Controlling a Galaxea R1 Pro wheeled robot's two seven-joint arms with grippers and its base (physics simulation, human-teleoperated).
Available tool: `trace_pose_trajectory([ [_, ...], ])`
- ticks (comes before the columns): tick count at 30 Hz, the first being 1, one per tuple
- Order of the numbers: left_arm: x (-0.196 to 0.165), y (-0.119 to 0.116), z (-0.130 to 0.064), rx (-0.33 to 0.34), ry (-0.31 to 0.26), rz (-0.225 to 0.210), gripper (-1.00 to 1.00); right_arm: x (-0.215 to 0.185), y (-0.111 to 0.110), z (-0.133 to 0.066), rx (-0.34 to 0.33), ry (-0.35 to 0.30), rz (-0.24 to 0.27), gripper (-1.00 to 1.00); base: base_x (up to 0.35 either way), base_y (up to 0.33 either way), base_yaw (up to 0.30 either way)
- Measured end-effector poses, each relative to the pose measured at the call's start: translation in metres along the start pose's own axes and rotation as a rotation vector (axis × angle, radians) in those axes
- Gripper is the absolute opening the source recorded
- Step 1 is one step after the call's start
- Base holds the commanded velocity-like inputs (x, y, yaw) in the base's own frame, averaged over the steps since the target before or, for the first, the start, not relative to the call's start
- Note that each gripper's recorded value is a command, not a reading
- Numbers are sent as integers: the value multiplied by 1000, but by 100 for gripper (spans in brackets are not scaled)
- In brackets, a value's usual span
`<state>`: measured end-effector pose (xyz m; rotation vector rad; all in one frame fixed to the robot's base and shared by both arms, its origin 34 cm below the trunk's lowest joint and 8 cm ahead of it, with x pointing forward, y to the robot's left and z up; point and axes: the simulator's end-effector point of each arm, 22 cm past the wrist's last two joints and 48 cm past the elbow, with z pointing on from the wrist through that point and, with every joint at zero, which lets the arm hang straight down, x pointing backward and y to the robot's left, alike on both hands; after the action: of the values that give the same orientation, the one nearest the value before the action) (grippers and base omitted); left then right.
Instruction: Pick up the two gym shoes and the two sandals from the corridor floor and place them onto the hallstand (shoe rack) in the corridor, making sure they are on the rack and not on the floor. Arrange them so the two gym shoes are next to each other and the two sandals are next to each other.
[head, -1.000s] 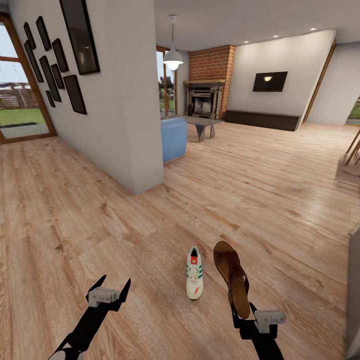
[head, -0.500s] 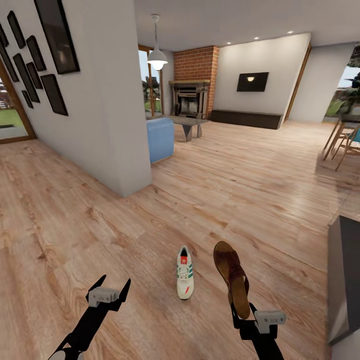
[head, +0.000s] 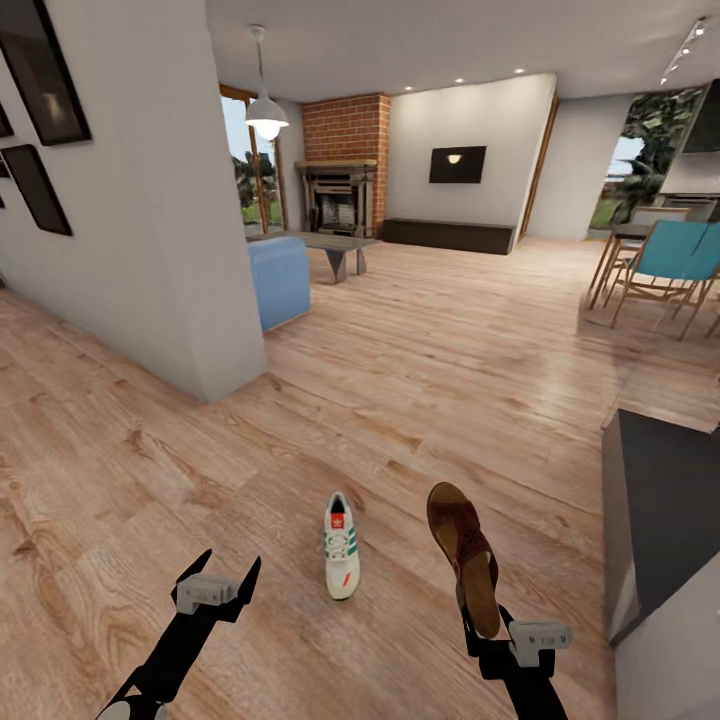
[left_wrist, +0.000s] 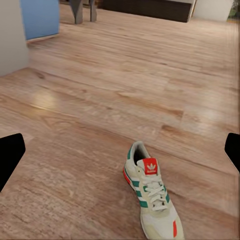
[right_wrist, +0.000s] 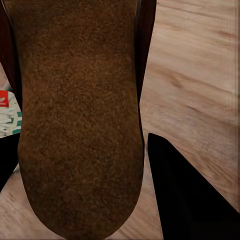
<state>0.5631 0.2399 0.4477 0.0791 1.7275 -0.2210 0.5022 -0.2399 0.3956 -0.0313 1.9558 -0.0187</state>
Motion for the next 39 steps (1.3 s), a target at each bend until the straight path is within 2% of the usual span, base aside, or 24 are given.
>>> trace_pose_trajectory([
  [18,0,0,0,-3,0,-4,100,0,0,0,0,0,1,-100,0,0,-25],
  [27,2,-7,7,-28,15,-40,100,5,-3,1,7,11,3,-100,0,0,0],
  [30,11,0,20,-76,89,-76,100,15,-5,1,12,33,3,-100,0,0,0],
  [31,11,0,20,-77,91,-76,100,15,-5,1,12,33,2,-100,0,0,0],
  [34,23,13,35,-148,193,-107,100,23,-6,1,14,48,2,-100,0,0,0],
  [35,23,13,36,-149,194,-107,100,23,-6,1,14,48,1,-100,0,0,0],
  [37,20,19,50,-192,231,-114,100,26,-7,1,16,54,1,-100,0,0,0],
  [38,20,19,51,-193,232,-114,100,26,-7,1,15,55,1,-100,0,0,0],
  [39,16,21,59,-213,242,-116,100,27,-7,1,16,56,1,-100,0,0,0],
])
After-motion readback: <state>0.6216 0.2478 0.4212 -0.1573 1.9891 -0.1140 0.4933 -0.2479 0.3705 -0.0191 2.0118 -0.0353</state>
